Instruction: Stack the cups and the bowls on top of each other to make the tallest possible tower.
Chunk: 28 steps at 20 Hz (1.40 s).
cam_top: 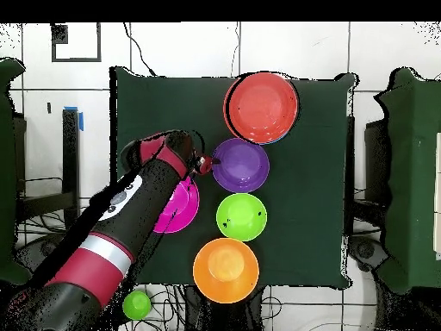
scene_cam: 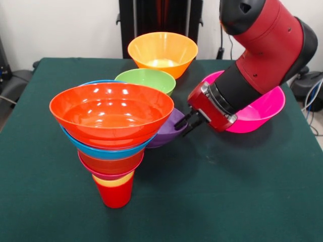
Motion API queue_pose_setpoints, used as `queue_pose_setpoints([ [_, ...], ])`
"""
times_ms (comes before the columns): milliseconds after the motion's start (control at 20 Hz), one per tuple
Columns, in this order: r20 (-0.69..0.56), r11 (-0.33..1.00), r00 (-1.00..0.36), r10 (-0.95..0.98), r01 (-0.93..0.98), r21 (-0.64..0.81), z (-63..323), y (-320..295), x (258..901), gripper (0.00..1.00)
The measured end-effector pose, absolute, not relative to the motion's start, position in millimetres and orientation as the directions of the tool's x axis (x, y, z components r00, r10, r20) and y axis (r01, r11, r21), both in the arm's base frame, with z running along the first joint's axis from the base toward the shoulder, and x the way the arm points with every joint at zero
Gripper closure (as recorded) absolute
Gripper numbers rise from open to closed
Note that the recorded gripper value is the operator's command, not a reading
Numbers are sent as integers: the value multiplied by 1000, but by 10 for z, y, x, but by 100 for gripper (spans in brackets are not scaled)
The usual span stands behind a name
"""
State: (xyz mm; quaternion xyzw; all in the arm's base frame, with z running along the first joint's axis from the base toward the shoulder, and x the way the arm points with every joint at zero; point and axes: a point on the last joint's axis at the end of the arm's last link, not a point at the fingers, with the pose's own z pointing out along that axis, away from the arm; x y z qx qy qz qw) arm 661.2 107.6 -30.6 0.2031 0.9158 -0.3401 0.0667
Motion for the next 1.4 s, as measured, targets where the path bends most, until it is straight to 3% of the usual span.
queue_pose_setpoints([
  [1400, -236, 659, -912, 336, 406, -632, 12, 1087, 6647, 100],
])
